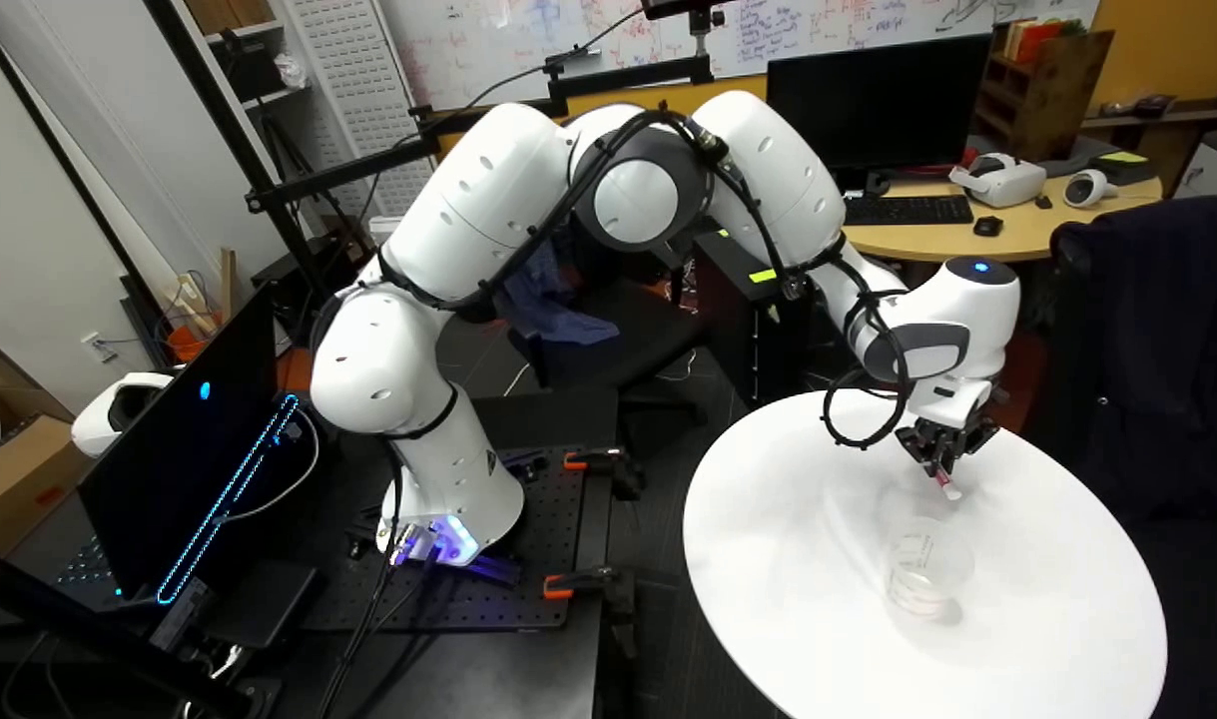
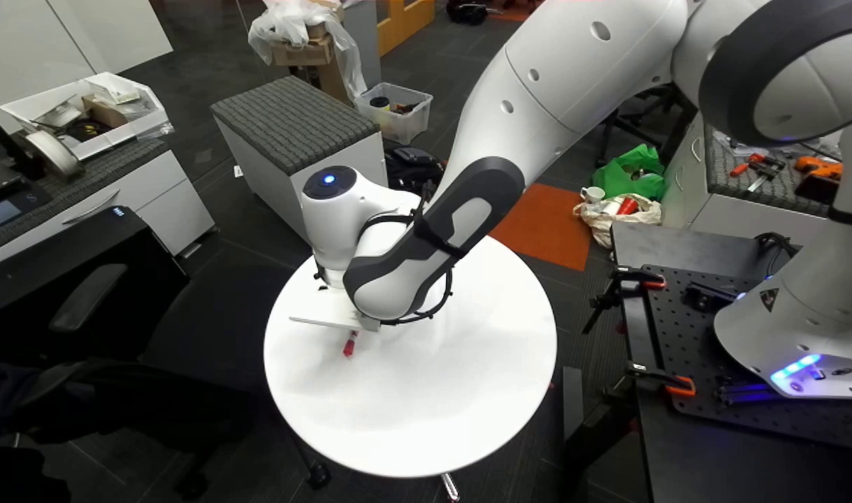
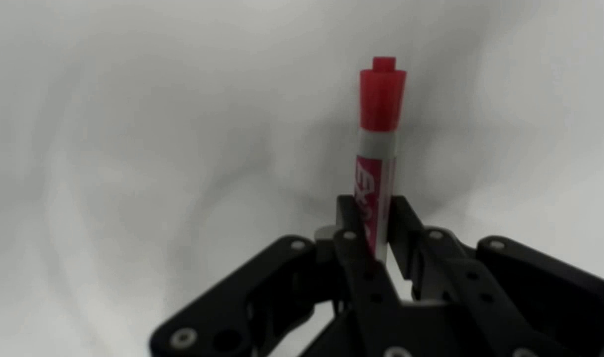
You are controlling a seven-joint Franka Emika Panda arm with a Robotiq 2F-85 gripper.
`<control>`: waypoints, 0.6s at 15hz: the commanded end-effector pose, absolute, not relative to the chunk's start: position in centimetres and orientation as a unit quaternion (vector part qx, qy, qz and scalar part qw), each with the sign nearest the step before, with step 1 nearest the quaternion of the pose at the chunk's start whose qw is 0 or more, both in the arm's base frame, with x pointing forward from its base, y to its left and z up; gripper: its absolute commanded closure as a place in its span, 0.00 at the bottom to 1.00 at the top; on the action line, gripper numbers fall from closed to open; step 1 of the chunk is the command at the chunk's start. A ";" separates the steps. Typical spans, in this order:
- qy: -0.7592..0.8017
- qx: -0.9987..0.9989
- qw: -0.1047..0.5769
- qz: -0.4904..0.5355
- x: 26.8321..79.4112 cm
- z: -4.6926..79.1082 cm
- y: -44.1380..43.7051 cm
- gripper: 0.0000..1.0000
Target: Put the red marker in the cup
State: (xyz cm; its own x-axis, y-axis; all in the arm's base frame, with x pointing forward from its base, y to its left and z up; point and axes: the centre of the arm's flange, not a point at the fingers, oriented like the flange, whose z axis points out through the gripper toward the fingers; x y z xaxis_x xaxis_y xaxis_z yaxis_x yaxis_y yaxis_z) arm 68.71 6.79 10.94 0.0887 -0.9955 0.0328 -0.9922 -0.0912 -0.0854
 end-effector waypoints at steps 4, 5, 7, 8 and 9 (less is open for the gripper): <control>0.654 -0.750 0.027 -0.093 65.8 17.5 7.8 0.95; 0.651 -0.752 0.029 -0.104 65.6 18.2 7.9 0.95; 0.644 -0.754 0.031 -0.127 65.0 19.6 7.8 0.95; 0.641 -0.754 0.032 -0.138 64.7 20.2 7.8 0.95; 0.638 -0.754 0.033 -0.149 64.4 20.8 7.7 0.95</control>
State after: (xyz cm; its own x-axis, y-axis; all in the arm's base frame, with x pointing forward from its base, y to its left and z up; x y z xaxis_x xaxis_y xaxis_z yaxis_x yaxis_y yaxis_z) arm 67.23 7.67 18.13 0.1564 -0.9783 0.1358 -0.9635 -0.1814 -0.1968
